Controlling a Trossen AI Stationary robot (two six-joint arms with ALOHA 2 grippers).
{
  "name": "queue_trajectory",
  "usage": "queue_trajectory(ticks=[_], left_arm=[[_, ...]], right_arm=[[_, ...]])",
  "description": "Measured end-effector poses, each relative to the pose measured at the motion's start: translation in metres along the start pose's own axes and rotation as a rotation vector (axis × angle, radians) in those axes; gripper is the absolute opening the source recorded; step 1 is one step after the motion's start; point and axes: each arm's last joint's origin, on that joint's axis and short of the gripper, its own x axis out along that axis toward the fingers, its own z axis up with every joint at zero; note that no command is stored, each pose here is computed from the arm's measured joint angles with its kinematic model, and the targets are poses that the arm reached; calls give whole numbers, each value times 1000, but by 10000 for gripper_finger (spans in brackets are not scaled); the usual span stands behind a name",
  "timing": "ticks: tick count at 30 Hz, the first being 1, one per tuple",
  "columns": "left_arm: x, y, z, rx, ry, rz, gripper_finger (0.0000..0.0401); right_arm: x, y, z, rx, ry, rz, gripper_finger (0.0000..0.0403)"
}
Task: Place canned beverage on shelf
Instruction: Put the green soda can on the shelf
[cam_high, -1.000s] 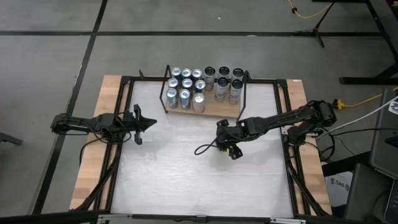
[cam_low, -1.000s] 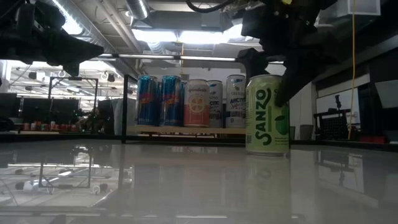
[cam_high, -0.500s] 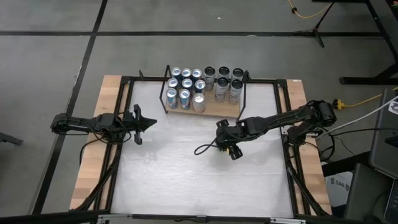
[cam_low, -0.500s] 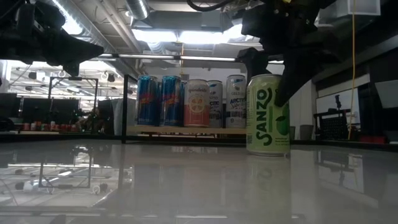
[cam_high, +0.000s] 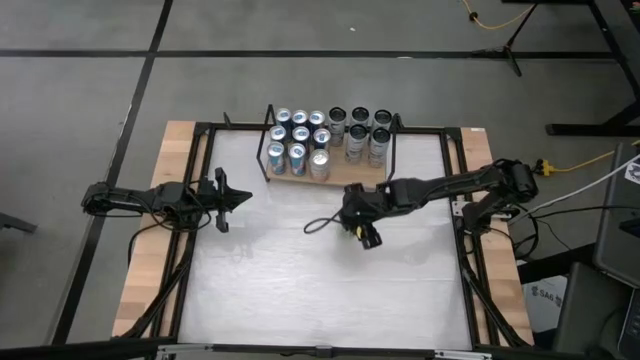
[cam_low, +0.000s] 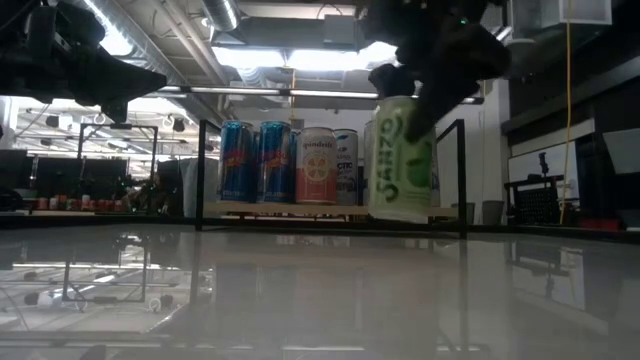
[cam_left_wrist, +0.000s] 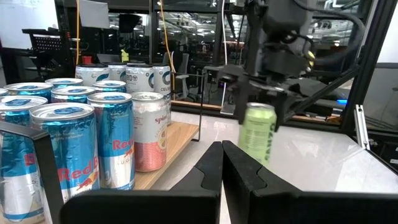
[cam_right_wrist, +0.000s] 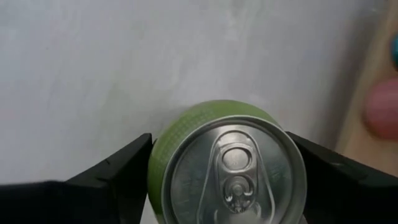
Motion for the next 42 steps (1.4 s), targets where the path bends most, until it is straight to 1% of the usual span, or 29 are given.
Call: queue_trajectory(ticks=[7,11,16,25,30,32,40,42], left_arm=[[0,0,0,0,0,0,0],[0,0,0,0,0,0,0],[0,0,0,0,0,0,0],[0,0,0,0,0,0,0],[0,0,0,0,0,0,0],[0,0,0,0,0,0,0],[0,0,0,0,0,0,0],[0,0,0,0,1,0,0]], right_arm=[[-22,-32,4,75,24,-28,307],[-37,-55,4,90,25,-62,307],[-47,-82,-3,120,23,-107,307],[-52,-120,-28,164,63,-161,308],[-51,-133,-36,179,79,-177,308],[-46,-136,-38,186,90,-173,308],[-25,-138,-40,187,141,-141,308],[-22,-139,-41,188,158,-151,308]])
